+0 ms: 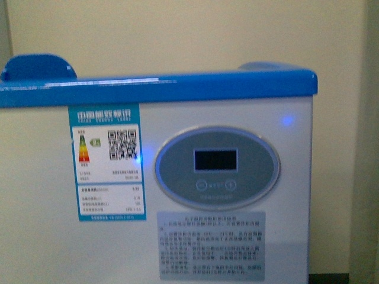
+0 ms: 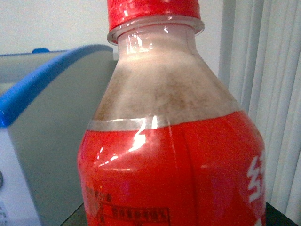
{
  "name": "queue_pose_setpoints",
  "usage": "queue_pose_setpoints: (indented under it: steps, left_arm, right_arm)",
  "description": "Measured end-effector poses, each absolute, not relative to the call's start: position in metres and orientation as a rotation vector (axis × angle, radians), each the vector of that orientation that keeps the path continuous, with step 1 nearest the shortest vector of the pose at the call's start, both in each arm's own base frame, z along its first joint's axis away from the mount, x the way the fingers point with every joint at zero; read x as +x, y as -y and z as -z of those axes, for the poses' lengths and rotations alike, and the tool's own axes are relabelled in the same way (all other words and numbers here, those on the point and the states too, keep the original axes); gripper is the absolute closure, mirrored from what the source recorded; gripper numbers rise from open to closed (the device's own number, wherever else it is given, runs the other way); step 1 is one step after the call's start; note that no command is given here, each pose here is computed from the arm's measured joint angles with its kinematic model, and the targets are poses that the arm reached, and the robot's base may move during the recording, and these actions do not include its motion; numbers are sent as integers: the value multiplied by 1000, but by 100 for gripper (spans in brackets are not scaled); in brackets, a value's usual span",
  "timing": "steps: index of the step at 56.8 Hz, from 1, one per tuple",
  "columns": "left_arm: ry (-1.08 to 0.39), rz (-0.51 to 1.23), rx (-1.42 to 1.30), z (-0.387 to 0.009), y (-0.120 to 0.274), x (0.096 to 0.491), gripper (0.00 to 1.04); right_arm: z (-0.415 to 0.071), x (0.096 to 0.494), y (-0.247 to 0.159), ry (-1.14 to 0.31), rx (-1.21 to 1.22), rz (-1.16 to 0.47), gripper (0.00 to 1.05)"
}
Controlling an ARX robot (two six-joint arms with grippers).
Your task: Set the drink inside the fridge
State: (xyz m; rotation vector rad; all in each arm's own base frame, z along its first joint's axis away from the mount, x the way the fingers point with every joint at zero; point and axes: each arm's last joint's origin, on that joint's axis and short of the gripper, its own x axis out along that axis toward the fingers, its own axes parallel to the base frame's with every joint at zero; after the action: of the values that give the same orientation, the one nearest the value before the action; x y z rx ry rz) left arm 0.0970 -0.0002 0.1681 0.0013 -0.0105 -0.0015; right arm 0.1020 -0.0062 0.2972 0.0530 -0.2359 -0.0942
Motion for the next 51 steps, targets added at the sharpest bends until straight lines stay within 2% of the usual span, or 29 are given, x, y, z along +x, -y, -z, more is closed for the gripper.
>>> queue_pose_setpoints:
  steps: [51]
  left_arm:
    - [10, 2, 2, -168, 0, 97, 8]
  right_arm:
    - [-297, 102, 6, 235, 53, 94, 65]
